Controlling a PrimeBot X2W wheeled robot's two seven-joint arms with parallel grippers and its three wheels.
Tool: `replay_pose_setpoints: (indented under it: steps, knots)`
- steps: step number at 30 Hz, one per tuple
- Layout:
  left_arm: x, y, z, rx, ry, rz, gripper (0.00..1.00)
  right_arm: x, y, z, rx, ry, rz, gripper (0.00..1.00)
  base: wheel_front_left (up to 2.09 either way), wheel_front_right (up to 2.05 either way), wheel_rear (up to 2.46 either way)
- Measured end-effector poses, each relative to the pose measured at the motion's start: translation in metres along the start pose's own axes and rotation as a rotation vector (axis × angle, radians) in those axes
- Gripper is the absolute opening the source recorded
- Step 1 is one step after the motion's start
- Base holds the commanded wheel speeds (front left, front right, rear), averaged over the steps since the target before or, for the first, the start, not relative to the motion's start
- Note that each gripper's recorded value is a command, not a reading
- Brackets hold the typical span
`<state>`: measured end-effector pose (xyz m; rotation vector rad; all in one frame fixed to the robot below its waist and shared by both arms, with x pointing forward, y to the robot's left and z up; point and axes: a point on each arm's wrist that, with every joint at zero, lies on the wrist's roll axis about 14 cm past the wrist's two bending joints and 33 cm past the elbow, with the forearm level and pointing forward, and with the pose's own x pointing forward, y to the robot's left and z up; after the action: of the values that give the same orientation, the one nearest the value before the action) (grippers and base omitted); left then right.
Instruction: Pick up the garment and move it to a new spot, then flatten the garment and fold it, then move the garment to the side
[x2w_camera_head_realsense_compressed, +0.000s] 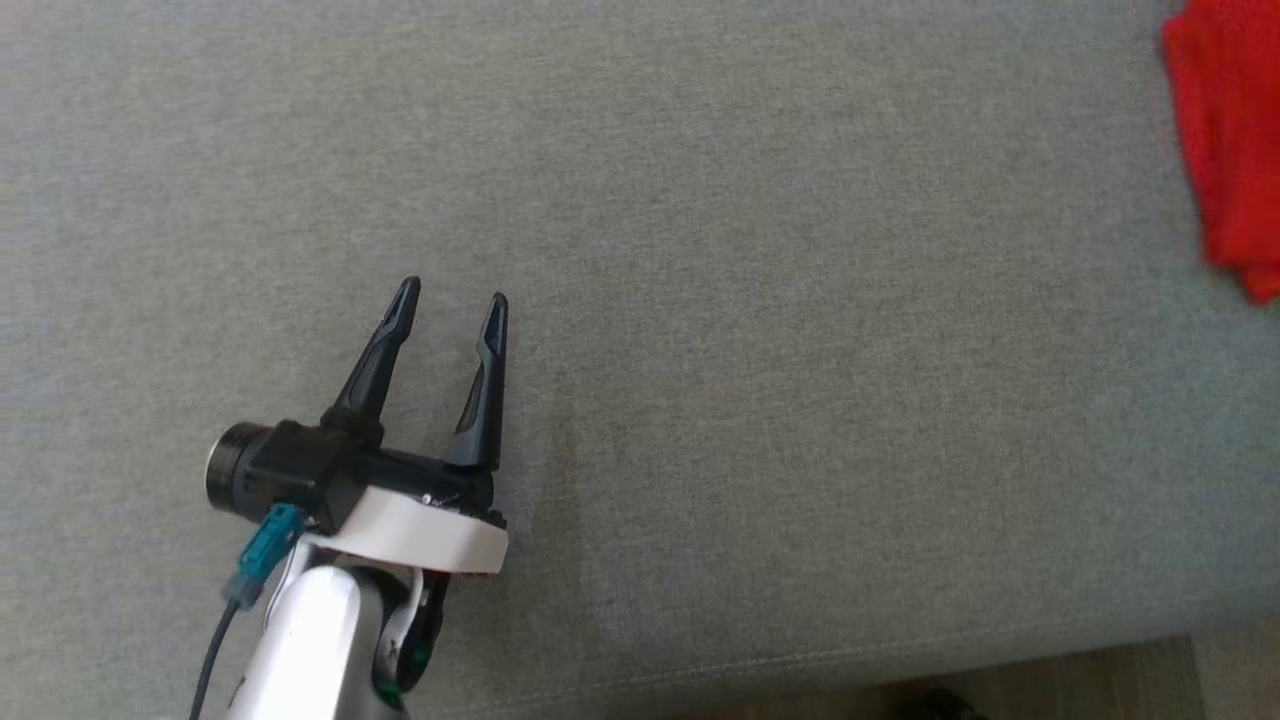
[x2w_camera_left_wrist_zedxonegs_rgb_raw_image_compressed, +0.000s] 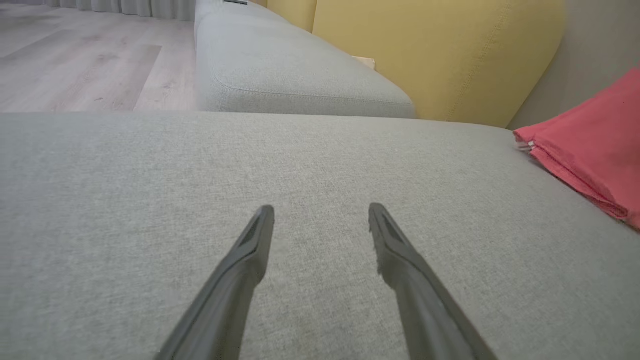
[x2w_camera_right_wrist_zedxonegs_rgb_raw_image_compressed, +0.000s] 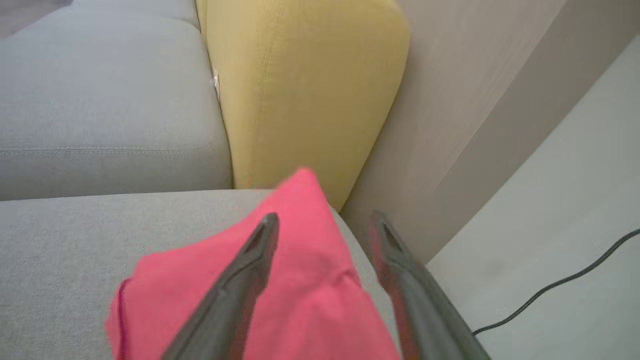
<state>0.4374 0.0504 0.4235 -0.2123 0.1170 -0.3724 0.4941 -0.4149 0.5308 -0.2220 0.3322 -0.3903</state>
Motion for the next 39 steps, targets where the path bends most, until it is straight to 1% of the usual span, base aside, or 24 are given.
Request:
replay_pose_setpoints:
  steps: [2,4,8,11,15,19,24,26,27,32,39]
  knots:
    - [-0.002,0.000,0.005,0.007,-0.011,0.003,1.00,-0.003,0.006,0.011,-0.018,-0.056,0.000,1.00,0.00,0.00,0.00]
    - [-0.005,0.000,0.012,0.017,-0.024,0.008,1.00,-0.008,0.021,0.015,-0.002,-0.094,0.026,1.00,0.00,0.00,0.00]
    - [-0.015,0.003,0.032,0.034,-0.068,0.047,1.00,-0.028,0.072,0.001,0.053,-0.101,0.150,1.00,0.00,0.00,0.00]
    - [-0.031,0.008,0.043,0.041,-0.091,0.101,1.00,-0.051,0.106,-0.017,0.098,-0.077,0.243,1.00,0.00,0.00,0.00]
    - [-0.058,0.021,0.057,0.042,-0.124,0.193,1.00,-0.086,0.152,-0.027,0.161,-0.087,0.380,1.00,0.00,0.00,0.00]
    - [-0.083,0.027,0.072,0.056,-0.163,0.251,1.00,-0.122,0.184,-0.032,0.249,-0.132,0.474,1.00,0.00,0.00,0.00]
    - [-0.114,0.028,0.082,0.067,-0.201,0.288,1.00,-0.166,0.207,-0.027,0.337,-0.255,0.552,1.00,0.00,0.00,0.00]
    - [-0.125,0.026,0.084,0.070,-0.212,0.291,1.00,-0.182,0.209,-0.021,0.378,-0.331,0.563,1.00,0.00,0.00,0.00]
    - [-0.130,0.025,0.085,0.072,-0.218,0.294,1.00,-0.189,0.210,-0.022,0.381,-0.348,0.572,1.00,0.00,0.00,0.00]
    - [-0.153,0.026,0.091,0.098,-0.247,0.318,1.00,-0.212,0.209,-0.050,0.364,-0.317,0.576,1.00,0.00,0.00,0.00]
    - [-0.166,0.019,0.087,0.106,-0.244,0.295,1.00,-0.232,0.208,-0.055,0.330,-0.334,0.584,1.00,0.00,0.00,0.00]
